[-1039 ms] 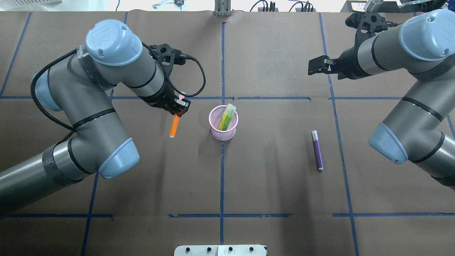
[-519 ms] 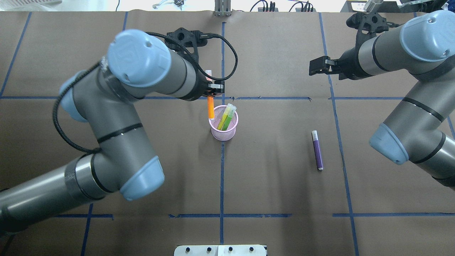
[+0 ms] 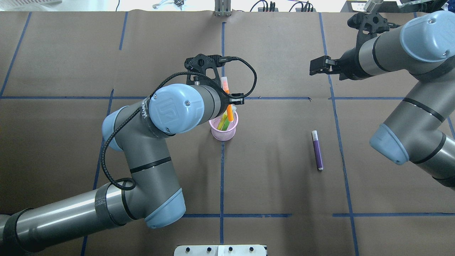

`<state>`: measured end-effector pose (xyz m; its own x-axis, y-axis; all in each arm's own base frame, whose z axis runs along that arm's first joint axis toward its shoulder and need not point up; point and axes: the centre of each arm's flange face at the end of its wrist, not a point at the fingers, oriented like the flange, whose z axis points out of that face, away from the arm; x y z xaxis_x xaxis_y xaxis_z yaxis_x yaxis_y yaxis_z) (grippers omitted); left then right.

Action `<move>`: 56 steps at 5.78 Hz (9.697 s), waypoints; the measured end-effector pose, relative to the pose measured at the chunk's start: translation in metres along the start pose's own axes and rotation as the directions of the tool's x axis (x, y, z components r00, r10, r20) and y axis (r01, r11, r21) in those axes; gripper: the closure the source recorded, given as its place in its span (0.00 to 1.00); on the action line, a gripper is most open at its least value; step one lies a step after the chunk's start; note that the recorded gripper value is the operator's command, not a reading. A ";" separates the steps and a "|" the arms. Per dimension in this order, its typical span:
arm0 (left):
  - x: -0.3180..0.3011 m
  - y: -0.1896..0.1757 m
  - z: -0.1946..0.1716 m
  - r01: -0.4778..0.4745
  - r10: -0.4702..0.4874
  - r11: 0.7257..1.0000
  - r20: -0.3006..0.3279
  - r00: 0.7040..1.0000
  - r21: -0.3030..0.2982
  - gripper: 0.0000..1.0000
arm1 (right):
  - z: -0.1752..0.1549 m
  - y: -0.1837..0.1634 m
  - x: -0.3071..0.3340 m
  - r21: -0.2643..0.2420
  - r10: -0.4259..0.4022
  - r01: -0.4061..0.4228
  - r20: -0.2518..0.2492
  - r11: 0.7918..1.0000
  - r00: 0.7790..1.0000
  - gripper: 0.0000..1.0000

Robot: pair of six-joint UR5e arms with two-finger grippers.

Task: Collect pens into pen holder
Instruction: 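Lift the orange marker with the left gripper and move it over the cup, then lower the orange marker into the cup and open the left gripper, then withdraw the left gripper while the right gripper descends onto the purple marker, then grasp the purple marker with the right gripper and lift it, then carry the purple marker with the right gripper over the pink cup, then lower the purple marker into the pink cup and open the right gripper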

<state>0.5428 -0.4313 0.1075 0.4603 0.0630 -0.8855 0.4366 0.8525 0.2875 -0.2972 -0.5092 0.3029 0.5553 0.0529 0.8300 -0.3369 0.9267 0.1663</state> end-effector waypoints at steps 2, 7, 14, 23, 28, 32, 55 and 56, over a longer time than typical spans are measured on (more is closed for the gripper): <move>-0.006 0.006 0.005 0.006 -0.006 1.000 -0.011 1.000 0.013 0.85 | 0.001 0.000 0.002 -0.001 0.002 -0.002 -0.003 1.000 1.000 0.00; -0.032 0.015 0.011 0.015 -0.013 1.000 -0.064 0.998 0.026 0.00 | 0.000 0.001 0.001 -0.002 0.008 -0.008 -0.002 1.000 1.000 0.00; -0.102 -0.083 -0.021 0.129 -0.136 0.987 -0.069 0.988 -0.100 0.01 | 0.067 0.064 0.019 -0.263 0.060 -0.077 -0.072 0.962 0.996 0.04; -0.142 -0.110 -0.041 0.159 -0.170 0.975 -0.063 0.983 -0.153 0.01 | 0.137 0.122 0.035 -0.516 -0.078 -0.045 -0.214 0.856 0.974 0.32; -0.147 -0.108 -0.039 0.161 -0.170 0.977 -0.054 0.984 -0.139 0.01 | 0.144 0.111 0.024 -0.536 -0.118 -0.019 -0.221 0.844 0.968 0.40; -0.148 -0.106 -0.038 0.159 -0.166 0.980 -0.050 0.985 -0.117 0.01 | 0.149 0.111 0.027 -0.543 -0.116 -0.027 -0.227 0.839 0.967 1.00; -0.155 -0.110 -0.046 0.158 -0.159 0.987 -0.045 0.986 -0.037 0.00 | 0.075 0.222 -0.237 0.620 0.019 -0.093 0.124 0.779 0.992 0.14; -0.155 -0.110 -0.046 0.157 -0.159 0.987 -0.045 0.986 -0.036 0.00 | 0.078 0.224 -0.235 0.621 0.022 -0.093 0.121 0.779 0.992 0.09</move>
<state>0.3879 -0.5106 0.1959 0.3499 -0.0502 -0.9354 0.4752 0.8701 0.1310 -0.5625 -0.3435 0.1864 0.4514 0.0275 0.8919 -0.7858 0.4859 0.3827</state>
